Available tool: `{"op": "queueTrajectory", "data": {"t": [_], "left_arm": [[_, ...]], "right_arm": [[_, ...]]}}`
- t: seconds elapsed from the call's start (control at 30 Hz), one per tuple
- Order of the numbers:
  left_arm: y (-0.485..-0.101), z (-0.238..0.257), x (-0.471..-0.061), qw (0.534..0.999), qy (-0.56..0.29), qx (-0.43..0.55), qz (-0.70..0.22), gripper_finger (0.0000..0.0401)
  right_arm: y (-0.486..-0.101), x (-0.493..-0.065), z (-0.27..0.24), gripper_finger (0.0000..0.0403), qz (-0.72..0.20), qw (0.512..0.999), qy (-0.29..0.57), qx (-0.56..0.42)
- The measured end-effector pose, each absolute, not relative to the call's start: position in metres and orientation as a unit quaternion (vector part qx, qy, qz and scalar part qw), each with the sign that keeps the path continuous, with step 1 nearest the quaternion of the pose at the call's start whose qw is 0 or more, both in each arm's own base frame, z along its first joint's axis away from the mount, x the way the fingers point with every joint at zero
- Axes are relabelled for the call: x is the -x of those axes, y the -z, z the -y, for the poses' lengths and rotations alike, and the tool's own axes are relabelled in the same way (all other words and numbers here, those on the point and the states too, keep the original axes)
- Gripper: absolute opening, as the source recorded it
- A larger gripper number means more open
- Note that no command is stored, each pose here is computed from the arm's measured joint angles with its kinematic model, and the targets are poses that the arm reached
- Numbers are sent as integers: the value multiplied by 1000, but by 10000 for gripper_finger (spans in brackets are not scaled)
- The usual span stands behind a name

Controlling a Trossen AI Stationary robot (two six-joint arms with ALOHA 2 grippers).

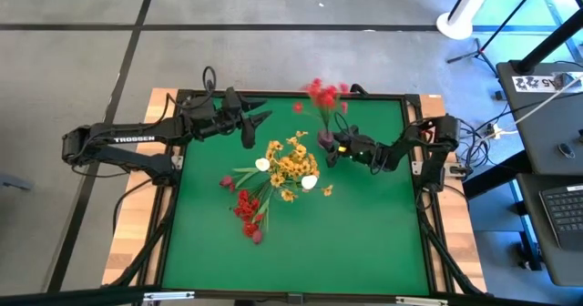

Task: Sort flowers into vase by color
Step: Adjust the violet vase

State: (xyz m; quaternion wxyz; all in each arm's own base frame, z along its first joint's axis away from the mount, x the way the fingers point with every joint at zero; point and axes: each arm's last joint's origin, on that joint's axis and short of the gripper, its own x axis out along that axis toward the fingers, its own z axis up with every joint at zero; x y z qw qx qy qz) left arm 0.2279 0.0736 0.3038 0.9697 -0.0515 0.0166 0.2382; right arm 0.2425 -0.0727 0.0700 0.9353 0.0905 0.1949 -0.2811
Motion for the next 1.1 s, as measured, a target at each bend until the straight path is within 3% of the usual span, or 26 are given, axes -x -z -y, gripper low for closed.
{"op": "queueTrajectory", "data": {"t": [0.37, 0.57, 0.67, 1.1], "left_arm": [[-302, -74, -228, 969, -239, 52, -29, 184], [-297, -74, -227, 964, -255, 52, -51, 184], [-295, -74, -227, 963, -256, 52, -60, 184], [-290, -74, -226, 961, -257, 53, -87, 184]], "right_arm": [[-70, -242, 73, 203, -192, 934, 283, -100], [-64, -239, 71, 319, -219, 930, 271, -119], [-64, -239, 70, 344, -219, 931, 265, -121], [-68, -238, 70, 310, -231, 930, 257, -128]]}}
